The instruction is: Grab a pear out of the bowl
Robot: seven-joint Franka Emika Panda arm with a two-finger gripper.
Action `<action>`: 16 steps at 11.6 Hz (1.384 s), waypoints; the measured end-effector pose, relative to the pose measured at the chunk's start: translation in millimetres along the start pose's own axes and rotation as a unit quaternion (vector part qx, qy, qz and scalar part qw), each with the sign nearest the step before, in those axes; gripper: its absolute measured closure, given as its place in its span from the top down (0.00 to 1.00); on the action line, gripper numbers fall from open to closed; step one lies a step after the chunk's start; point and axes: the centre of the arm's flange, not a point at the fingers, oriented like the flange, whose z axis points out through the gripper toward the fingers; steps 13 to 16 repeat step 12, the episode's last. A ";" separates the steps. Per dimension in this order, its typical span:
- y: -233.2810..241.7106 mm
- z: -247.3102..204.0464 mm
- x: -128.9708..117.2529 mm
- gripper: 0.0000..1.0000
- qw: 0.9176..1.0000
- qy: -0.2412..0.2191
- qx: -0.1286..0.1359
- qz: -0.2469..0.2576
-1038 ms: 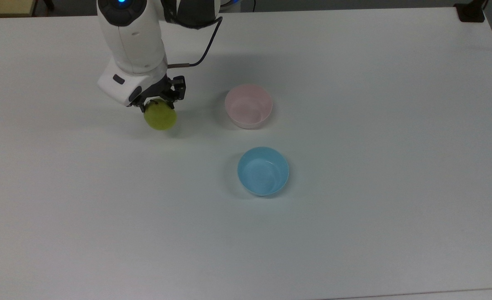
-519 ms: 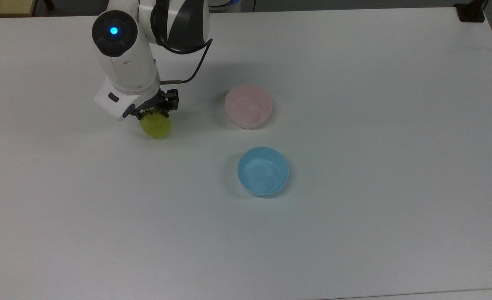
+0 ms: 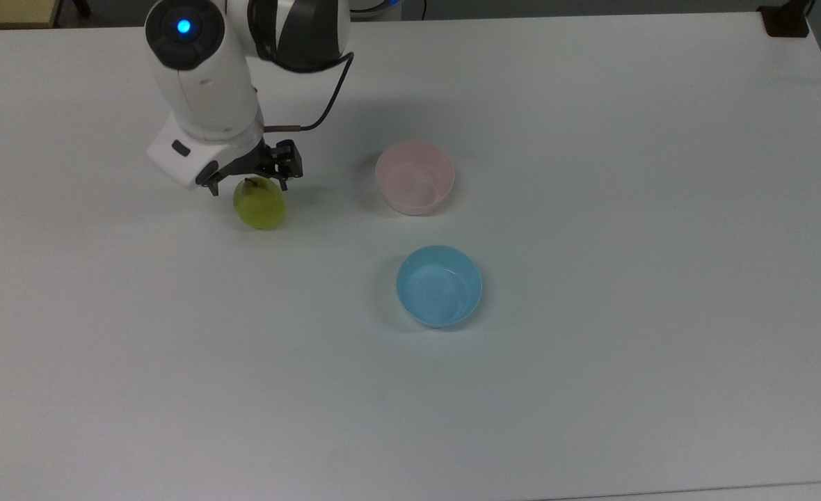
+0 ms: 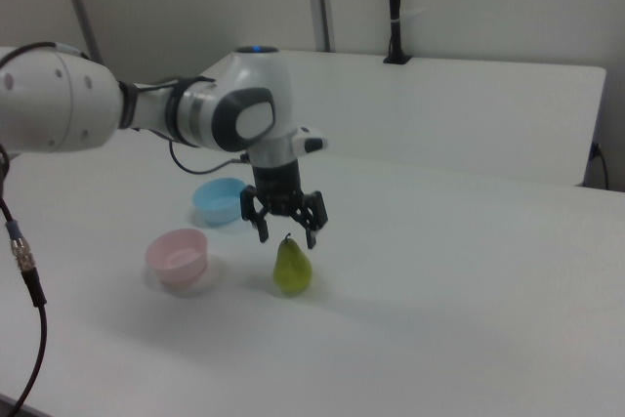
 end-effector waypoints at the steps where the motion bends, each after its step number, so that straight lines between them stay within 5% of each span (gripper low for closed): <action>1: -15.2 -20.3 0.9 1.00 1.000 0.015 -0.003 0.021; 8: -109.9 -166.7 -42.9 1.00 0.997 0.058 -0.011 0.056; 16: -119.2 -191.3 -65.8 1.00 0.997 0.046 -0.009 0.063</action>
